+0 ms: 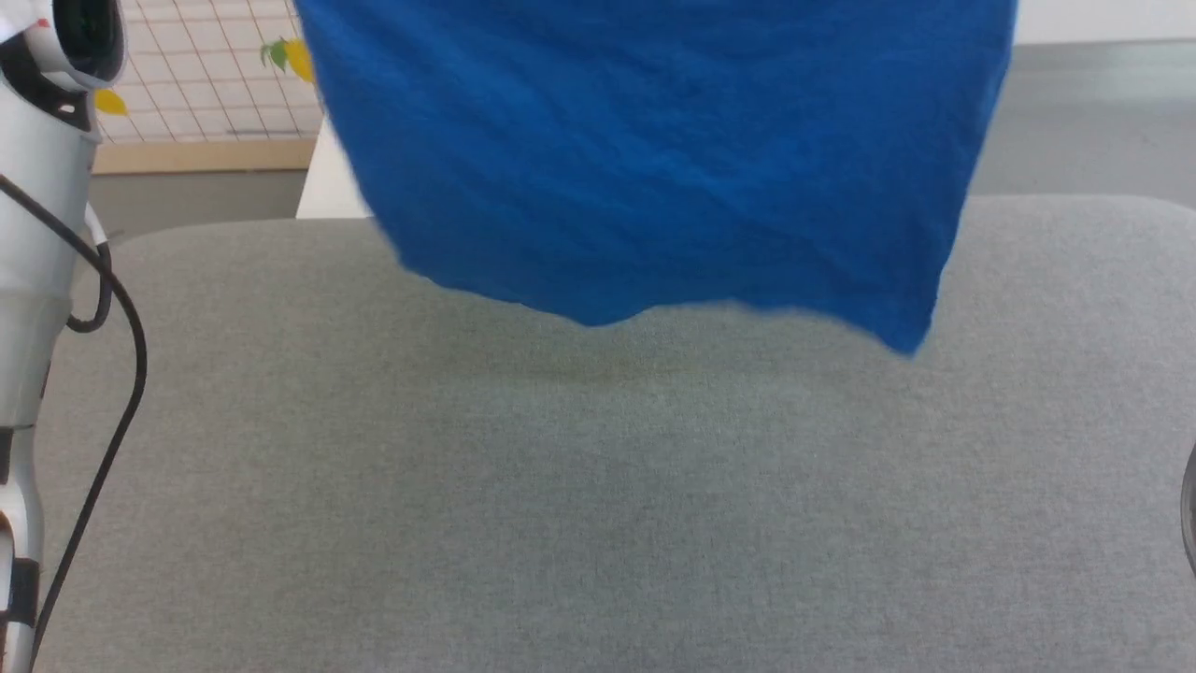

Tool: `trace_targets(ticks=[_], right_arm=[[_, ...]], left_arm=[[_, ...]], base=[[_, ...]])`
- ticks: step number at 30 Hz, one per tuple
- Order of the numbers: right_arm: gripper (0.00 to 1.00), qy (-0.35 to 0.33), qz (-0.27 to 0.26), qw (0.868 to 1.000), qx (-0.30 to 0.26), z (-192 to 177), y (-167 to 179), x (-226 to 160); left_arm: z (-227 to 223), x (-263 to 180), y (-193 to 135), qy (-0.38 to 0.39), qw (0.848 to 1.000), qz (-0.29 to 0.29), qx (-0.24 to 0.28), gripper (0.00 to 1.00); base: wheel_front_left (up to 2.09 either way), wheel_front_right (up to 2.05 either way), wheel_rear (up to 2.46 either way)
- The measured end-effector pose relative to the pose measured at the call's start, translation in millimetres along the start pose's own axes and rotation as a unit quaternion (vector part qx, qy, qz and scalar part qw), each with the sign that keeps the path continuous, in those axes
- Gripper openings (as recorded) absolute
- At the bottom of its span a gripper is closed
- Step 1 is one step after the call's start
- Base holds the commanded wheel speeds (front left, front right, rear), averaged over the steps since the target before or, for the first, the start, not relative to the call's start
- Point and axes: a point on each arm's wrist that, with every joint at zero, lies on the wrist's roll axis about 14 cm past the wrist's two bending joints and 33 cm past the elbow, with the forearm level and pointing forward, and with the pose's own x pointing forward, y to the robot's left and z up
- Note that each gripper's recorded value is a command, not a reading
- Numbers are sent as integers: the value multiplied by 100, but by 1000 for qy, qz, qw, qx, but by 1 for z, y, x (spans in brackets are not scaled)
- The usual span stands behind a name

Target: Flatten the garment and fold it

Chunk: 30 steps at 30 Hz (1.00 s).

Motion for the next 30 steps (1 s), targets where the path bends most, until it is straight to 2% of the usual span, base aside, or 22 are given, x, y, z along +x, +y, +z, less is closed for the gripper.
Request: trace_targets(ticks=[7, 11, 15, 22, 30], right_arm=[[0, 29, 4, 999, -13, -22, 2, 18], [0, 44, 3, 999, -22, -43, 2, 34], [0, 45, 1, 998, -37, -58, 1, 53], [0, 33, -8, 997, -71, -86, -3, 87], [0, 19, -10, 993, -117, -122, -5, 115]], left_arm=[[-51, 8, -11, 56, 998, -17, -1, 0], [-69, 25, -18, 62, 998, -22, -3, 0], [-85, 43, -28, 54, 998, -28, 2, 0], [-126, 71, -38, 45, 999, -23, -18, 0], [-152, 93, -31, -4, 999, 2, -40, 0]], base=[[0, 0, 0], [0, 0, 0], [0, 0, 0], [0, 0, 0], [0, 0, 0]])
